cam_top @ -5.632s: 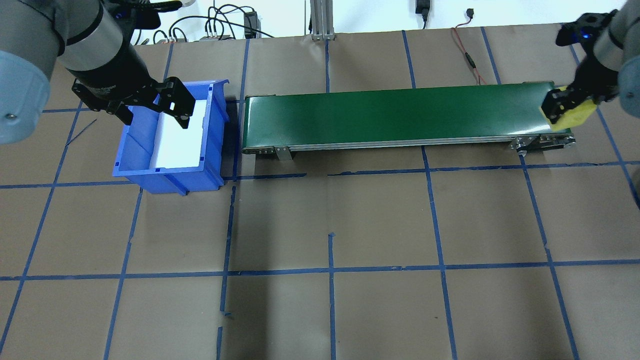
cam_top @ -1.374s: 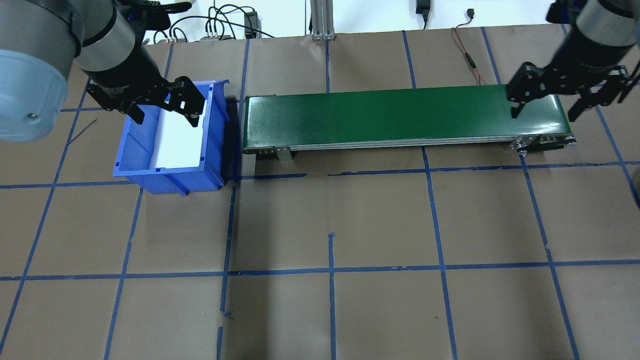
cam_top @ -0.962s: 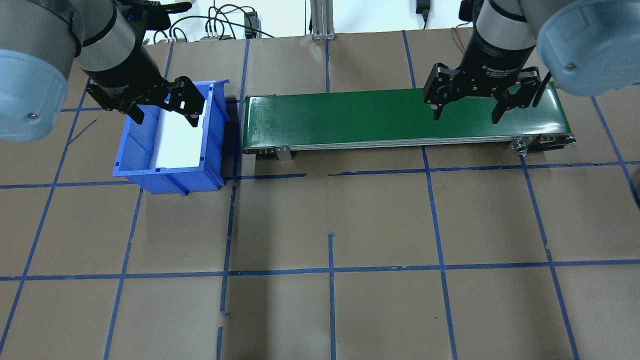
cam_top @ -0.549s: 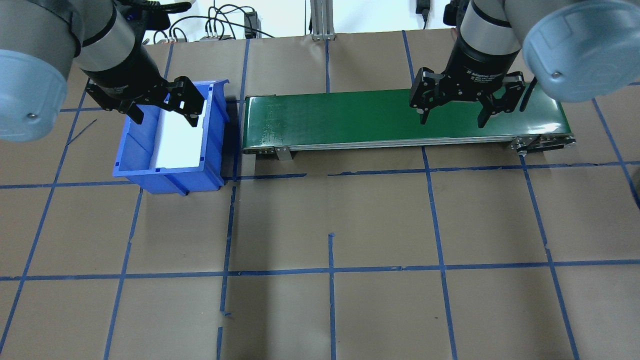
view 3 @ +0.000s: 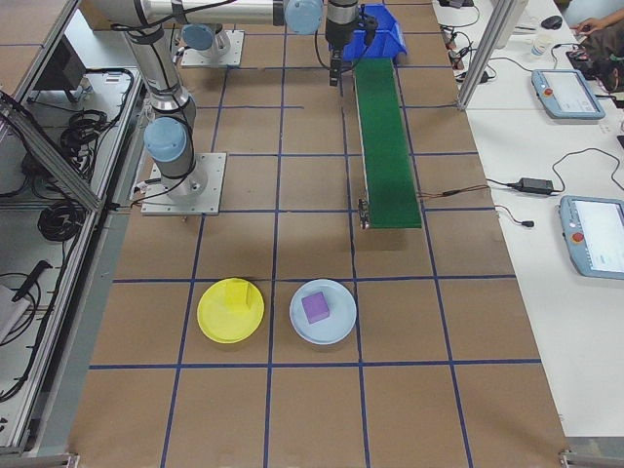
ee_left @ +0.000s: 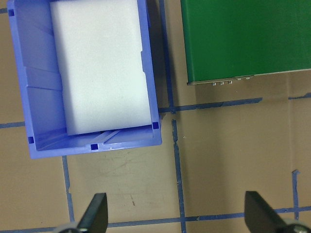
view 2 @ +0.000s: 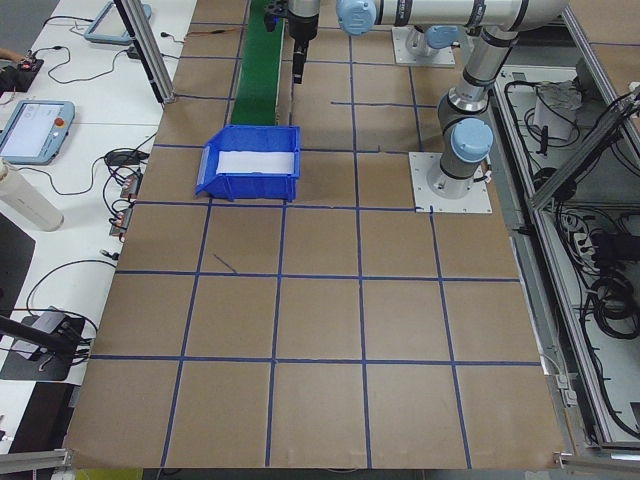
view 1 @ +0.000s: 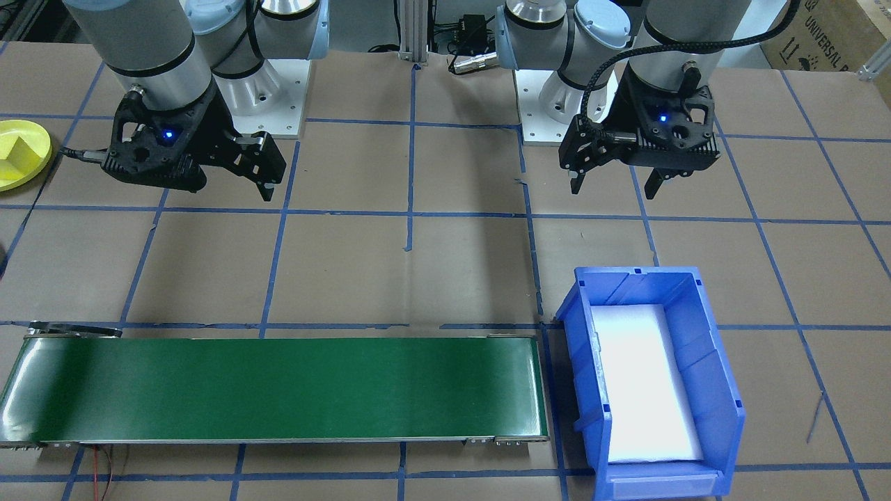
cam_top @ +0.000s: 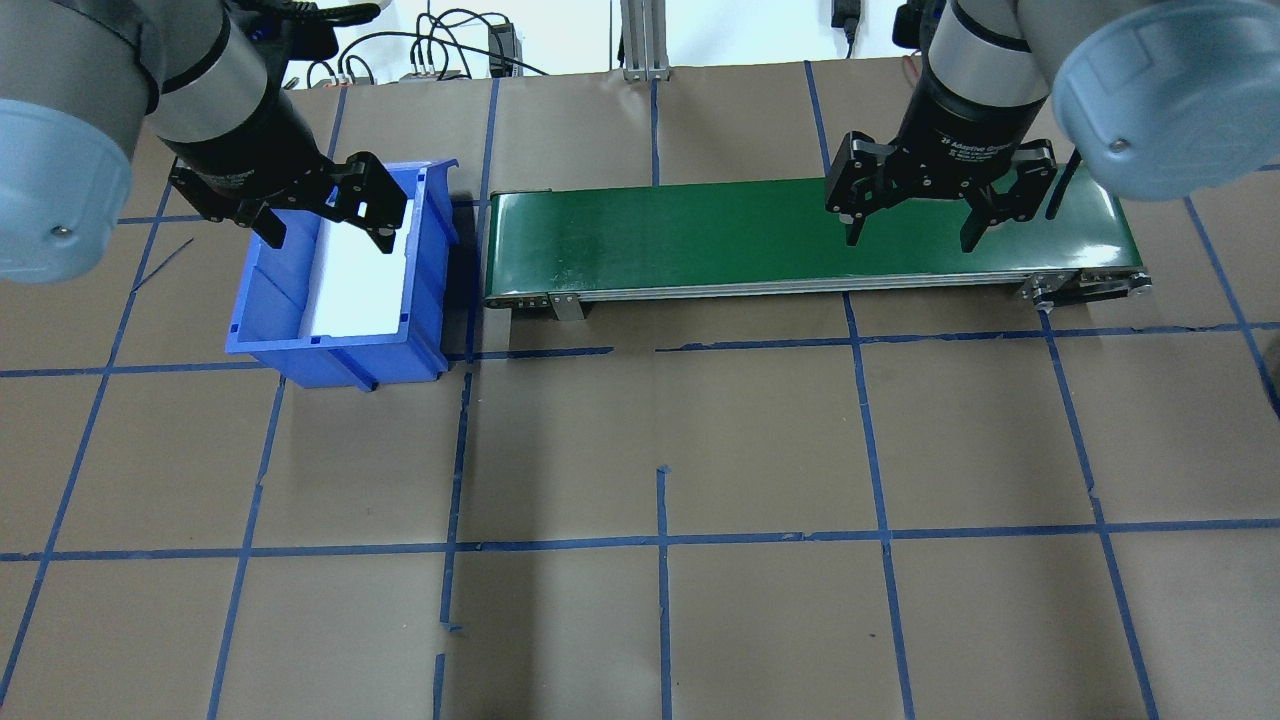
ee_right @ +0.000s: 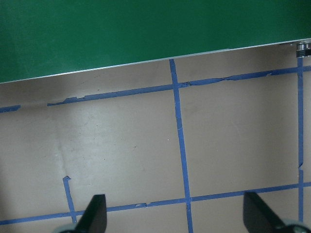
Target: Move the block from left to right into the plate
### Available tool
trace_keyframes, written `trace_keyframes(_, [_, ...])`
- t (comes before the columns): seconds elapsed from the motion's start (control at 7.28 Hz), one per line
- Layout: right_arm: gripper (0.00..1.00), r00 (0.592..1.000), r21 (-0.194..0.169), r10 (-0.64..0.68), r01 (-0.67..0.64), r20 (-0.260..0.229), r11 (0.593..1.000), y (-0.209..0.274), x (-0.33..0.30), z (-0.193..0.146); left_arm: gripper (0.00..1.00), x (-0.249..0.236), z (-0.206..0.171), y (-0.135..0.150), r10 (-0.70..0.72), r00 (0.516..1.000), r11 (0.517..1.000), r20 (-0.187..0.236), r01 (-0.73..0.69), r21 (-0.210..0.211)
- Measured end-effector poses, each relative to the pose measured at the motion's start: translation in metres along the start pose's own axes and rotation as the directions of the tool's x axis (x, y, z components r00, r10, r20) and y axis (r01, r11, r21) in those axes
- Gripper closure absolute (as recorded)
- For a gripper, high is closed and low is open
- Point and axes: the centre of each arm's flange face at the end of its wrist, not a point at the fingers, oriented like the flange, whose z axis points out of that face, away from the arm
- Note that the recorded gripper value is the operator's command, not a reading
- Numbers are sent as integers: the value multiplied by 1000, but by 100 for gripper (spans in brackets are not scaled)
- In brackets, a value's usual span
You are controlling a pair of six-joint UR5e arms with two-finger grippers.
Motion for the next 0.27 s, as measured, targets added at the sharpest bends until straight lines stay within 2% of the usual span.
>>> trace_keyframes(0.27, [0,1000,-1,-11,11,-7,1000,-1,2,1,0,0,0,0,-1,1000,1000,0,1,0])
